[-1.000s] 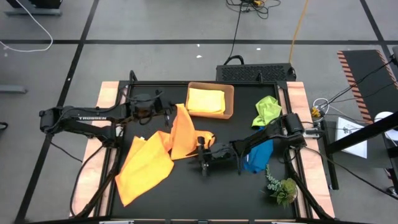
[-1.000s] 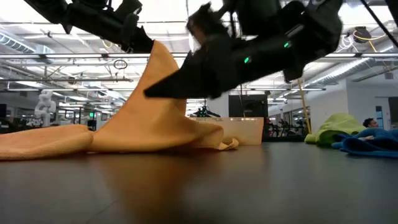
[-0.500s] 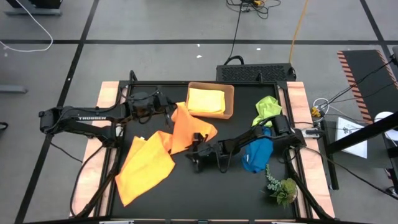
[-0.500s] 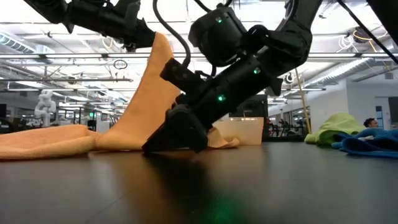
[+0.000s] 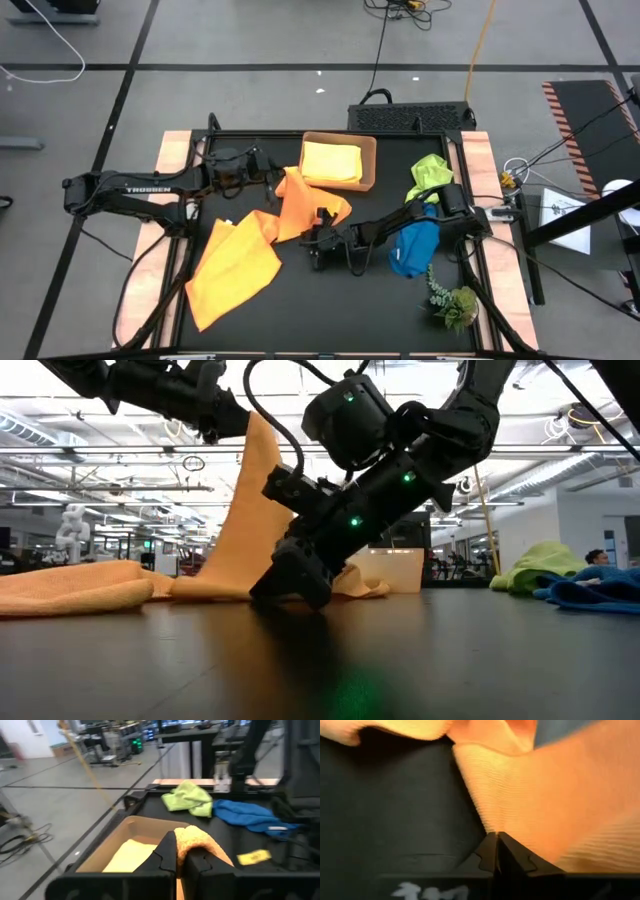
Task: Fold microfiber towels
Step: Fold the right orange towel
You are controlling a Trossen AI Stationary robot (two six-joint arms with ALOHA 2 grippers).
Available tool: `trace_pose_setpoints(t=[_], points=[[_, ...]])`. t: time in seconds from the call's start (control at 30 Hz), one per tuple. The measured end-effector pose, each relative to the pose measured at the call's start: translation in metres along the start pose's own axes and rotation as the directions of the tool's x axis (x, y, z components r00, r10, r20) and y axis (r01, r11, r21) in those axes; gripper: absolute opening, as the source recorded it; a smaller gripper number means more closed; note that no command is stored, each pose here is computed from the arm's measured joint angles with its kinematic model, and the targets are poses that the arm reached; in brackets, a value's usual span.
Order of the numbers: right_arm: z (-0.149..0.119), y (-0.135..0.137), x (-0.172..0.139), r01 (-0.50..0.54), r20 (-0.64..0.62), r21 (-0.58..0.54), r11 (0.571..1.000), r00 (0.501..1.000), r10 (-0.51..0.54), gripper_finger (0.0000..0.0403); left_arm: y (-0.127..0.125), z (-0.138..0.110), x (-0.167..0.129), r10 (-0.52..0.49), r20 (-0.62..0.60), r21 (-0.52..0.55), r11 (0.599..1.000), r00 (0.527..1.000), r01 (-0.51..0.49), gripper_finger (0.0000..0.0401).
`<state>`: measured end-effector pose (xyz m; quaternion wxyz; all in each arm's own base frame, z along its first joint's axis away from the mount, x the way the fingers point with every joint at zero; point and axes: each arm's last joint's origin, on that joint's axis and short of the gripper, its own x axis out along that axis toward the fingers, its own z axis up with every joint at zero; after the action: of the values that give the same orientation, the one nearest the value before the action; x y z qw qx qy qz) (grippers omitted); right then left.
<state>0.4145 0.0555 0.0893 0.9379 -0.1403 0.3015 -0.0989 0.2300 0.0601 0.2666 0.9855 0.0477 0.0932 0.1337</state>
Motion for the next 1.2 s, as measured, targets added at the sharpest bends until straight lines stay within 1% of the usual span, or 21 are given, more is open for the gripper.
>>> trace_pose_setpoints(t=[0.1,0.23,0.27,0.33,0.47,0.6,0.67,0.8,1.0,1.07,1.2], points=[[0.017,0.007,-0.019,-0.020,0.046,-0.026,0.999,0.999,0.021,0.0001,-0.003,0.004,-0.005,-0.048,0.022,-0.018,0.999,0.999,0.048,0.0008],[0.053,0.019,-0.062,-0.076,0.146,-0.054,0.996,0.986,0.084,0.0001,-0.008,0.012,-0.017,-0.086,0.053,-0.014,0.996,0.995,0.087,0.0004],[0.059,0.022,-0.073,-0.073,0.159,-0.066,0.995,0.984,0.083,0.0001,-0.010,0.014,-0.021,-0.096,0.056,-0.012,0.995,0.994,0.097,0.0003],[0.073,0.027,-0.097,-0.041,0.194,-0.087,0.995,0.979,0.058,0.0001,-0.015,0.018,-0.031,-0.121,0.067,-0.009,0.992,0.990,0.122,0.0005],[0.091,0.035,-0.143,0.037,0.250,-0.118,0.992,0.968,-0.006,0.0000,-0.027,0.019,-0.047,-0.193,0.036,-0.015,0.981,0.980,0.194,0.0003],[0.100,0.035,-0.173,0.110,0.271,-0.126,0.986,0.960,-0.073,0.0000,-0.042,0.016,-0.055,-0.273,-0.014,-0.027,0.962,0.962,0.273,0.0004],[0.101,0.033,-0.183,0.146,0.264,-0.123,0.982,0.958,-0.109,0.0000,-0.050,0.011,-0.056,-0.311,-0.065,-0.037,0.950,0.948,0.309,0.0003],[0.094,0.029,-0.187,0.152,0.202,-0.085,0.985,0.970,-0.132,0.0000,-0.071,-0.002,-0.051,-0.349,-0.175,-0.055,0.937,0.921,0.345,0.0004],[0.055,0.021,-0.169,0.170,0.076,-0.037,0.985,0.983,-0.167,0.0000,-0.110,-0.027,-0.029,-0.393,-0.270,-0.034,0.916,0.879,0.399,0.0005],[0.038,0.018,-0.163,0.181,0.034,-0.023,0.983,0.983,-0.180,0.0000,-0.122,-0.034,-0.021,-0.395,-0.283,-0.023,0.914,0.874,0.405,0.0005],[0.009,0.011,-0.154,0.206,-0.022,0.034,0.978,0.978,-0.206,0.0000,-0.145,-0.049,-0.001,-0.398,-0.251,-0.031,0.914,0.882,0.404,0.0003]])
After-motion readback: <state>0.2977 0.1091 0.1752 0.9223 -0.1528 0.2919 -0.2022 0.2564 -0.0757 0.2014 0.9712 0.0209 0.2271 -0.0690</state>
